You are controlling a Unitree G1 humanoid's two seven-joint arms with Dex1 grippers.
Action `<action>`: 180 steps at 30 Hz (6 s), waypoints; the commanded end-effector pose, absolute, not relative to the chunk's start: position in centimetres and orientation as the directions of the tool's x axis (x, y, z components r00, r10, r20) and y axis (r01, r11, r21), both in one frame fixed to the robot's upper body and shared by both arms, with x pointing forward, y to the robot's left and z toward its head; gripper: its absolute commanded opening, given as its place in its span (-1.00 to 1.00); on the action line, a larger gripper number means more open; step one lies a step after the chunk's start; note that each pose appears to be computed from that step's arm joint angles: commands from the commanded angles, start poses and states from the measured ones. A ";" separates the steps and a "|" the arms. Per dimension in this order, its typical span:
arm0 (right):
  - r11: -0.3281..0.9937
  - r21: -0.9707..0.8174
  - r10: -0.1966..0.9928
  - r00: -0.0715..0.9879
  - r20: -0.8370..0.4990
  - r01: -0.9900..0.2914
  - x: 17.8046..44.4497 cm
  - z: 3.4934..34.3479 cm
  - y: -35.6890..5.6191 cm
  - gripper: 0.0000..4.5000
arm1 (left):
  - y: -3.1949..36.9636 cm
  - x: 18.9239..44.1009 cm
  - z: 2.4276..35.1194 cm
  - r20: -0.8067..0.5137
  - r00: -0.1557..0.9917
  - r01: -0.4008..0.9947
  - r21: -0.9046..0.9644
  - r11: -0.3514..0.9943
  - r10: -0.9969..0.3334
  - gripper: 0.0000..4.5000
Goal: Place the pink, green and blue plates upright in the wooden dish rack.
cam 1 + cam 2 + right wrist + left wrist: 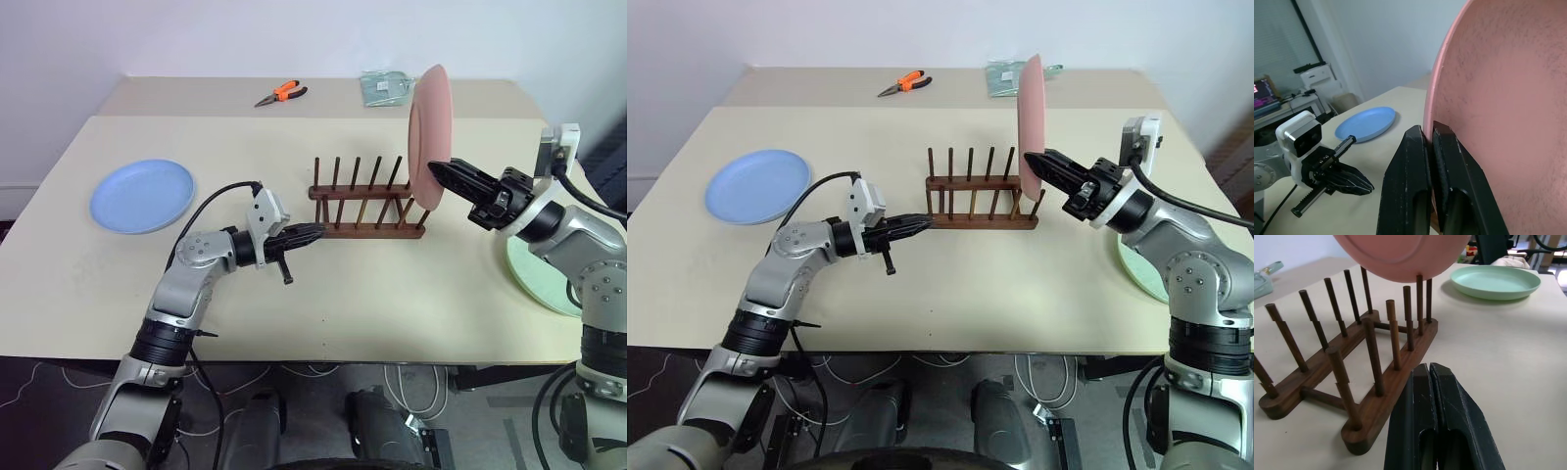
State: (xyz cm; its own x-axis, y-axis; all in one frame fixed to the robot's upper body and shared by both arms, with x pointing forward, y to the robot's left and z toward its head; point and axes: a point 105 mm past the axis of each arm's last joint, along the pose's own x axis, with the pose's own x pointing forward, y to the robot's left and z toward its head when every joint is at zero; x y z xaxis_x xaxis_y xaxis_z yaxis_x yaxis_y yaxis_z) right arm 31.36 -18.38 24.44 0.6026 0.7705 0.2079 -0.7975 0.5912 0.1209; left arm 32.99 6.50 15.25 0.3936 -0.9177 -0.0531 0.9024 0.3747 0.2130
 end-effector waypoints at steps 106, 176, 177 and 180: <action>0.467 0.463 0.561 0.657 0.504 -0.754 31.2 29.7 -11.6 -0.99 | 8.2 32.9 16.1 -0.016 0.451 0.863 0.264 0.431 -0.892 -1.00; 0.248 -0.876 0.820 0.571 -0.037 -0.413 33.1 21.6 -0.9 1.00 | 17.5 38.5 27.3 0.152 0.976 0.182 -0.169 0.969 -0.157 -0.97; 0.233 -0.889 0.818 0.573 -0.041 -0.395 33.6 21.5 -0.5 1.00 | 17.2 38.3 27.5 0.152 0.975 0.190 -0.176 0.966 -0.164 -0.97; 0.171 -0.939 0.802 0.596 -0.045 -0.300 35.2 21.3 0.5 1.00 | 16.0 37.5 28.1 0.161 0.965 0.235 -0.195 0.952 -0.206 -0.97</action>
